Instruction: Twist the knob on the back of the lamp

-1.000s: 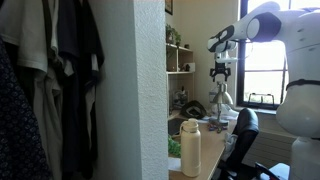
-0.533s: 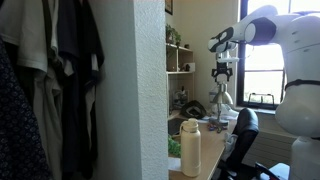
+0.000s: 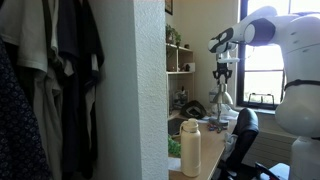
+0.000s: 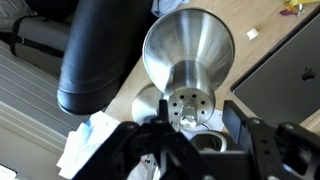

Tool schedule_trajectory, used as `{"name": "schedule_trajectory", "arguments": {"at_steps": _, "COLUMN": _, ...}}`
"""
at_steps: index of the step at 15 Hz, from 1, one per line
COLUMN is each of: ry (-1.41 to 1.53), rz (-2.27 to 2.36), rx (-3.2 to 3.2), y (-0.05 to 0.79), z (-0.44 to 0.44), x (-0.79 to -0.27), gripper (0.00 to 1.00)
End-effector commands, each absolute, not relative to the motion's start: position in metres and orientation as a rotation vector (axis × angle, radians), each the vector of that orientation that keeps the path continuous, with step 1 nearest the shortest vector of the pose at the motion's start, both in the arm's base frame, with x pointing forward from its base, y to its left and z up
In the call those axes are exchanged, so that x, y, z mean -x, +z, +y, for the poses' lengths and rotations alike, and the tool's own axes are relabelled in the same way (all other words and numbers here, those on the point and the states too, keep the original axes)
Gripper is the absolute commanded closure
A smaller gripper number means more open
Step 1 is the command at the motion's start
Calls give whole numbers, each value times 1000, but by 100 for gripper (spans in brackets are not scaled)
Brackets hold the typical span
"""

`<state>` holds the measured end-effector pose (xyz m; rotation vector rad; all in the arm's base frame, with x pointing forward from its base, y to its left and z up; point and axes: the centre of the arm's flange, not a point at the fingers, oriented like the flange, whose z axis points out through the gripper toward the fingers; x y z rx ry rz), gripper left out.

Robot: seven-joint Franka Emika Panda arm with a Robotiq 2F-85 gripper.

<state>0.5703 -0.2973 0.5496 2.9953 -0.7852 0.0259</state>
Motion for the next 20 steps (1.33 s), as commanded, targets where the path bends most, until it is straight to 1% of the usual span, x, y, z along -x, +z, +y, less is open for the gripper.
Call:
{"name": "schedule_trajectory", "arguments": {"at_steps": 1, "ry": 32, "rz": -813, "rx": -3012, "y": 558, "z": -299, "x": -575, "gripper": 73}}
{"name": "schedule_trajectory", "arguments": {"at_steps": 2, "ry": 39, "rz": -817, "rx": -3008, "y": 559, "z": -300, "x": -575, "gripper": 80}}
{"name": "schedule_trajectory", "arguments": {"at_steps": 3, "ry": 46, "rz": -821, "rx": -3009, "y": 561, "z": -301, "x": -576, "gripper": 89}}
{"name": "schedule_trajectory", "arguments": {"at_steps": 5, "ry": 59, "rz": -825, "rx": -3008, "y": 564, "z": -303, "x": -576, "gripper": 100}}
{"name": "schedule_trajectory", "arguments": {"at_steps": 6, "ry": 63, "rz": -827, "rx": -3007, "y": 564, "z": -304, "x": -575, "gripper": 100}}
{"name": "schedule_trajectory", "arguments": {"at_steps": 7, "ry": 65, "rz": -826, "rx": -3008, "y": 564, "z": -305, "x": -575, "gripper": 96}}
{"name": "schedule_trajectory", "arguments": {"at_steps": 14, "ry": 61, "rz": -739, "rx": -3015, "y": 564, "z": -302, "x": -577, "gripper": 96}}
{"name": "schedule_trajectory", "arguments": {"at_steps": 20, "ry": 52, "rz": -558, "rx": -3059, "y": 567, "z": -300, "x": -580, "gripper": 96}}
